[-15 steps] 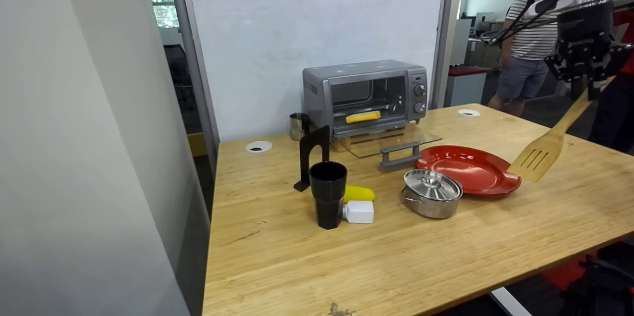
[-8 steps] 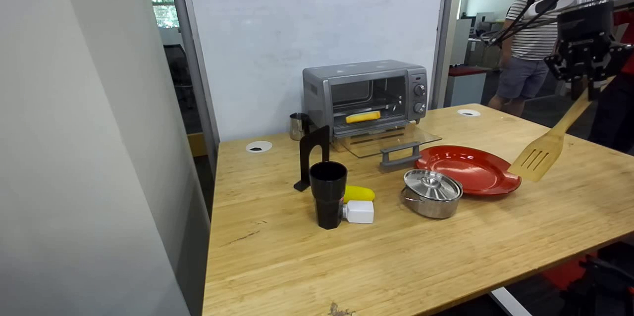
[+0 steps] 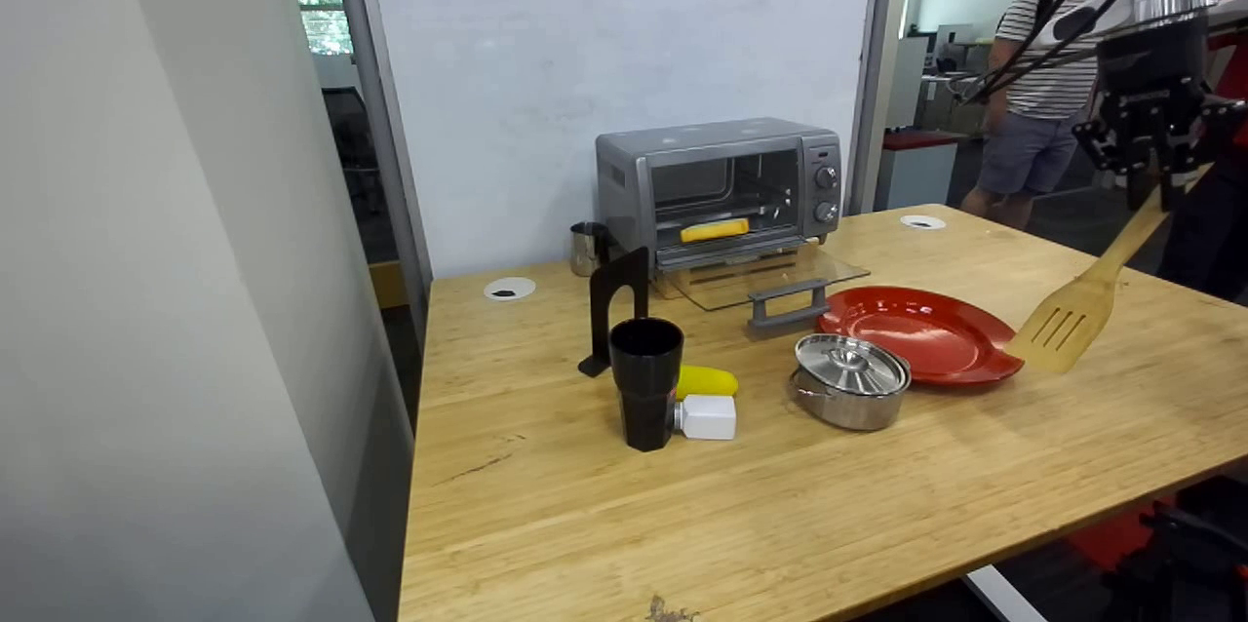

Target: Open the oven door, pick up the slice of bread from the red plate using the wooden spatula and put it in the oven, close the oven door

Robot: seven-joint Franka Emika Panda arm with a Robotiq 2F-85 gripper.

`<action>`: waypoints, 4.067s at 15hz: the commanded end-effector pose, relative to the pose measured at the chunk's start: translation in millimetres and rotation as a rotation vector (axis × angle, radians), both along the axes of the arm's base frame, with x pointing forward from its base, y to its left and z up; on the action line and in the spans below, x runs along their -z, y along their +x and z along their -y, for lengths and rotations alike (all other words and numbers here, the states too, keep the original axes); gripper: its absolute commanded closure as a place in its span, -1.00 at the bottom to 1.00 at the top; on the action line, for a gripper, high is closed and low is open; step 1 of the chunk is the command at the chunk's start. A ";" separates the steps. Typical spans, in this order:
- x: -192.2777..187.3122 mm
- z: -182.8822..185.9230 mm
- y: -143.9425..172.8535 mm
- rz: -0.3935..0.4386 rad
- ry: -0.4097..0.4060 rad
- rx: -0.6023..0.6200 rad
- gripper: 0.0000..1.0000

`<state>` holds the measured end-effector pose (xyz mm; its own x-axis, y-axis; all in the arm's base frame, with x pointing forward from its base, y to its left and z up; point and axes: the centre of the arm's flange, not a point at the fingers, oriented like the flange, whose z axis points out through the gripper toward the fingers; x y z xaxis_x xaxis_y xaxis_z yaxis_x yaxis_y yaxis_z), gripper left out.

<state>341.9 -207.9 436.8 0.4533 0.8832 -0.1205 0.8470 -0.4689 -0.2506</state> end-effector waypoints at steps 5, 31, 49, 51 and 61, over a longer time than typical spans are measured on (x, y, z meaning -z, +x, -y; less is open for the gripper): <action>41.2 -15.5 -25.6 0.011 -0.014 -0.037 0.87; 175.6 20.3 -52.4 0.066 -0.211 0.133 0.87; 207.0 8.8 -51.7 0.090 -0.151 0.179 0.80; 207.1 8.1 -52.0 0.085 -0.154 0.176 -0.03; 130.0 -22.7 -54.2 0.086 -0.190 0.074 -1.00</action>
